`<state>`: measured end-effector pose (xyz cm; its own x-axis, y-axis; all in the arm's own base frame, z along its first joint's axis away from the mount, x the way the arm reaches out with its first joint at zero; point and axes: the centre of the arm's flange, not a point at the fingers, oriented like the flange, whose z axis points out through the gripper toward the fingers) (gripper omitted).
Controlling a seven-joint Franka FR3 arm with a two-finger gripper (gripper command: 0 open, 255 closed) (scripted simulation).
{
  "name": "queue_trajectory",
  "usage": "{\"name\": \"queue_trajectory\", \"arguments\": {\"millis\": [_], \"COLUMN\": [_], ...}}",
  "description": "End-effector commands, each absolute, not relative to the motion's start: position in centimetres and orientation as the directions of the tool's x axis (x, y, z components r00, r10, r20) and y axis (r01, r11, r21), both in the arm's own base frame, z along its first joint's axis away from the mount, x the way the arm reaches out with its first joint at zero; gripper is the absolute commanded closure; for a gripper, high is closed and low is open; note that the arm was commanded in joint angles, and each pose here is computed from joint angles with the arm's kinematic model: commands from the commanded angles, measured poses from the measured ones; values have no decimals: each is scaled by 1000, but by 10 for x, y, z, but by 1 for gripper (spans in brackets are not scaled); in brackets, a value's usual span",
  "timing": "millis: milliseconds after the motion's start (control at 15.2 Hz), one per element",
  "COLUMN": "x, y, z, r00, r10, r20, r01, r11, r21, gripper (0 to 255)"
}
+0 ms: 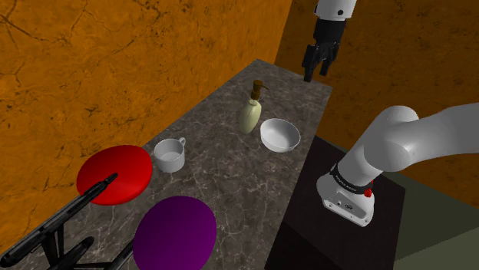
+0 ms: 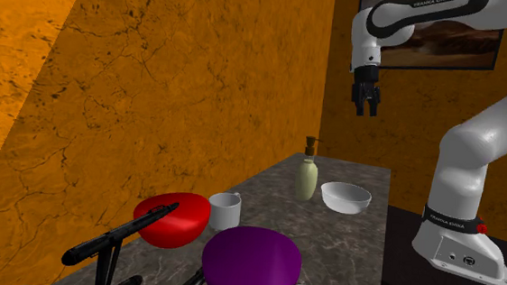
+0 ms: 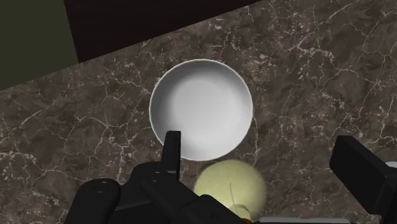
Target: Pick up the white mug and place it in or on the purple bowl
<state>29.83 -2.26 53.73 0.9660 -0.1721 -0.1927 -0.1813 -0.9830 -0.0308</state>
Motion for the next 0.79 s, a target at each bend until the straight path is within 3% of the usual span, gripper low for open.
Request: {"name": "queue_trajectory", "arguments": {"millis": [0,726], "x": [298,373], "y": [-23,74], "z": [537,461], "r00": [966,963], "r10": [-172,-193], "r20": [-193,-187], "r01": [-181,-202], "r11": [-983,-979], "r21": [-31,-30], "gripper": [0,0]}}
